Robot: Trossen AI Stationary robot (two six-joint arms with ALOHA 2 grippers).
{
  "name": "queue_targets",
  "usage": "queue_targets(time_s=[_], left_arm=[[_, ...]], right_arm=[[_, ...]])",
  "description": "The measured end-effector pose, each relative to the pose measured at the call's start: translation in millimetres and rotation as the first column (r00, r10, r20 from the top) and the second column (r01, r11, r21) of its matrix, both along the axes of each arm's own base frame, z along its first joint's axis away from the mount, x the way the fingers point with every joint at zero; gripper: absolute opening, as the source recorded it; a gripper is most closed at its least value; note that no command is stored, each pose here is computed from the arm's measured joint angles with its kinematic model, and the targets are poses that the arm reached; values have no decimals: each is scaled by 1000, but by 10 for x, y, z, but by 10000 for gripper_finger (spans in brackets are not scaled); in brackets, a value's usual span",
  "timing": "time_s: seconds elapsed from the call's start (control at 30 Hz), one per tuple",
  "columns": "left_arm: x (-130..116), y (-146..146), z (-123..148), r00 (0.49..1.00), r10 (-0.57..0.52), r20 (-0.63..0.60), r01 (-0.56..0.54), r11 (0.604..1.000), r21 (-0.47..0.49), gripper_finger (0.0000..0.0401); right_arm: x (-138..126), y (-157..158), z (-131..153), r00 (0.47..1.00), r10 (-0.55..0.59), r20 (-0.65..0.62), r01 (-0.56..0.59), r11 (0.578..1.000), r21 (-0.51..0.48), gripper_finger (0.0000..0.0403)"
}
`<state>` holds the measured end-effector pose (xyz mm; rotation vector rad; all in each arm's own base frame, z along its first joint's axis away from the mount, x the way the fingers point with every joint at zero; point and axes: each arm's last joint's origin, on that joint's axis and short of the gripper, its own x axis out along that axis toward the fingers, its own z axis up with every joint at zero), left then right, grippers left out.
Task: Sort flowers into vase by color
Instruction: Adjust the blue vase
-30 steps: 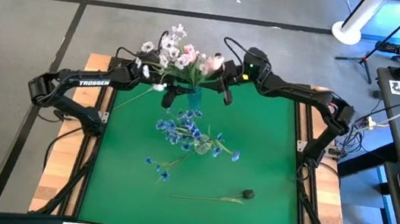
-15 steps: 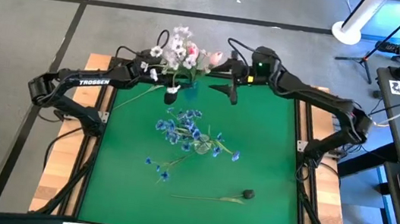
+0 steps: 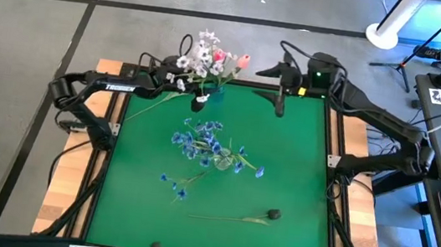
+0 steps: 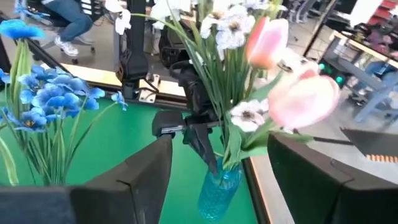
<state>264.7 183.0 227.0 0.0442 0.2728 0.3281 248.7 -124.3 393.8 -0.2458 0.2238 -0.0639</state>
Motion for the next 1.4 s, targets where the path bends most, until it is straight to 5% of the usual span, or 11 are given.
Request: queue_targets(time_s=[0.5,0.83,1.0,1.4], left_arm=[[234,267,-671,999,-24,45,28,995,-95,137],[329,277,-704,1000,6,15,-5,999,-41,140],[381,215,-705,994,106,-18,-106,994,2,176],[406,151,-697,987,150,-51,-150,989,4,236]], right_arm=[[-121,29,-19,988,-129,-80,133,989,58,220],[-121,30,-22,988,-127,-83,132,989,59,206],[-121,32,-21,989,-120,-81,125,990,61,206],[-119,38,-20,992,-102,-78,107,992,66,206]])
